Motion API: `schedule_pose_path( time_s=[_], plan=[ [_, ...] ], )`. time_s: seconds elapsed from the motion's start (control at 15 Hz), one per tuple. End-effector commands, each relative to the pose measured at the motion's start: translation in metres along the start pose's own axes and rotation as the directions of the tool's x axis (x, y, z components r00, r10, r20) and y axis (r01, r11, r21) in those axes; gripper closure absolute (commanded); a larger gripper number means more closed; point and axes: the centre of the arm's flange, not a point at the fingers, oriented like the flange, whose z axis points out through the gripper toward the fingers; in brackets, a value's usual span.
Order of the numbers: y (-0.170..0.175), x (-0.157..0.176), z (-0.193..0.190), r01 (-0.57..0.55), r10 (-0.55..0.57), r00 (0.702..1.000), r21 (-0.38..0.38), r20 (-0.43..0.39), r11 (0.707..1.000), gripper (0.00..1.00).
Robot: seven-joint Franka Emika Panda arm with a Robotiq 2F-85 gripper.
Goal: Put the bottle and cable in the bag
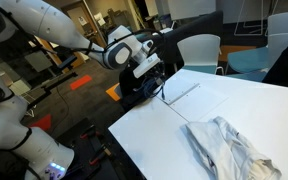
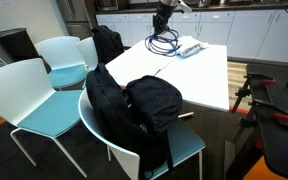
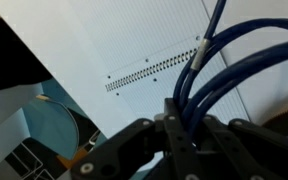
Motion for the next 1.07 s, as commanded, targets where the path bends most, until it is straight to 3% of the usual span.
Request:
schedule_pose_path(
  time_s=[0.0, 0.4, 0.8, 0.93, 1.0],
  plan=[
    [-0.016, 0.035, -0.028, 0.12, -0.125, 0.988, -0.066, -0.09, 0.991, 0.96],
    [-0.046, 0.112, -0.033, 0.281, -0.302, 0.936, -0.135, -0.18, 0.95, 0.96],
    [-0.085, 0.159, -0.03, 0.413, -0.434, 0.874, -0.136, -0.217, 0.9, 0.96],
    [-0.079, 0.148, -0.025, 0.39, -0.4, 0.903, -0.095, -0.154, 0.916, 0.96],
    [-0.091, 0.153, -0.027, 0.383, -0.394, 0.897, -0.096, -0.2, 0.919, 0.86]
  ],
)
